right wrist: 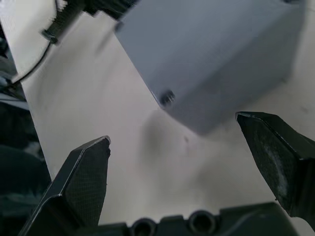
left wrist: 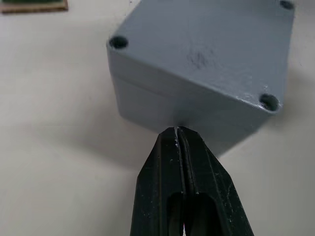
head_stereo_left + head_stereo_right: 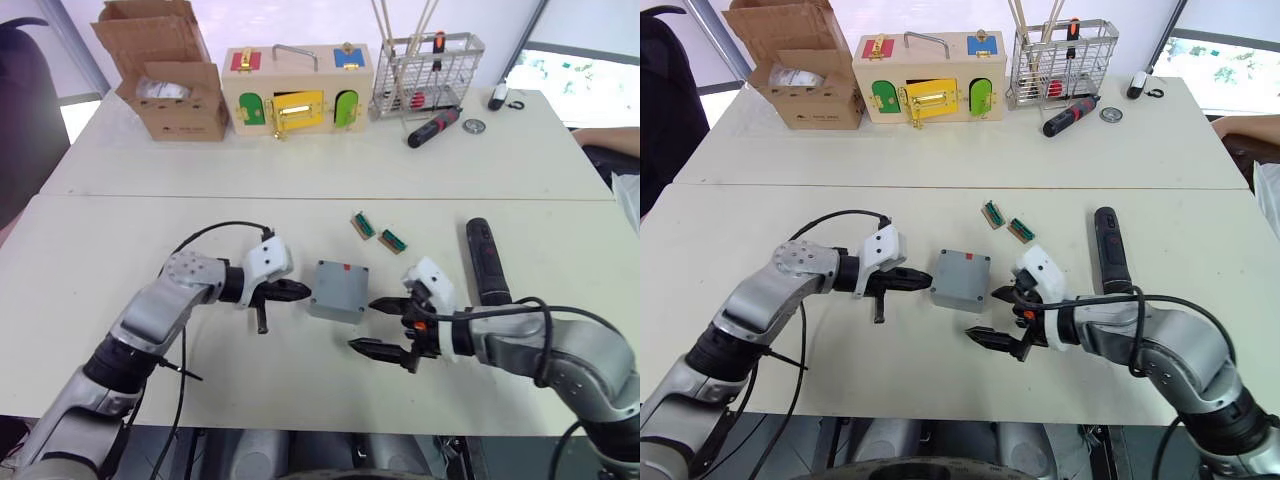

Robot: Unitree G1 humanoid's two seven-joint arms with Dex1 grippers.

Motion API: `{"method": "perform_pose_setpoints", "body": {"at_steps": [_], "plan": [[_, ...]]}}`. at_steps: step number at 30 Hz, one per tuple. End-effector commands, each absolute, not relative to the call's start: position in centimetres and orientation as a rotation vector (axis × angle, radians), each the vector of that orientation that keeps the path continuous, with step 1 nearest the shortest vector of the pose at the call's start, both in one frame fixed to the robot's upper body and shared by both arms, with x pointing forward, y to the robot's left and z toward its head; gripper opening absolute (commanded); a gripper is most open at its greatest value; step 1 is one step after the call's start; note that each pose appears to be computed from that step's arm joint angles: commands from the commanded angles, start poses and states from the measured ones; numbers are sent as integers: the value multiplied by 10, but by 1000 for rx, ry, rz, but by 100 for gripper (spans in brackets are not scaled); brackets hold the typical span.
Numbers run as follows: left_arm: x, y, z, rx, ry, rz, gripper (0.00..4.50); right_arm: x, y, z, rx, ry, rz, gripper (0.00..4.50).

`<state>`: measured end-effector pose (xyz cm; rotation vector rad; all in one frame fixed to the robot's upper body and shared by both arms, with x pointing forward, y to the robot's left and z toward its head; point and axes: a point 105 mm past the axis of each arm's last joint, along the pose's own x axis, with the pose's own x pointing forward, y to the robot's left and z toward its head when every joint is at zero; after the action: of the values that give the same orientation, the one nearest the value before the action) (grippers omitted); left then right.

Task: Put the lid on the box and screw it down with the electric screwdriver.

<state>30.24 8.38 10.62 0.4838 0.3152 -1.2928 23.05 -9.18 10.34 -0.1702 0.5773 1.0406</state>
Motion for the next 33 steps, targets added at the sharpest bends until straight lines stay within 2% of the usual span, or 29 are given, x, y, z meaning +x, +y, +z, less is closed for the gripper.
{"method": "perform_pose_setpoints", "body": {"at_steps": [1,6,12,15,18,23,26,33], "plan": [[312,77,106,554,273,-1307,0,230,-71,104,-120,528,1075,449],[324,68,106,595,225,-1331,0,217,-56,108,-48,537,1134,449],[335,94,104,659,242,-1276,0,226,-89,114,-182,532,1033,449],[330,114,105,685,287,-1261,0,238,-107,118,-276,522,988,449],[312,131,103,685,359,-1292,0,250,-113,117,-318,510,979,449],[289,126,102,620,396,-1330,0,261,-100,115,-313,471,1040,449],[285,114,95,592,375,-1313,0,260,-90,113,-312,469,1088,449],[302,96,96,581,297,-1238,0,238,-74,111,-314,494,1191,449]]}}
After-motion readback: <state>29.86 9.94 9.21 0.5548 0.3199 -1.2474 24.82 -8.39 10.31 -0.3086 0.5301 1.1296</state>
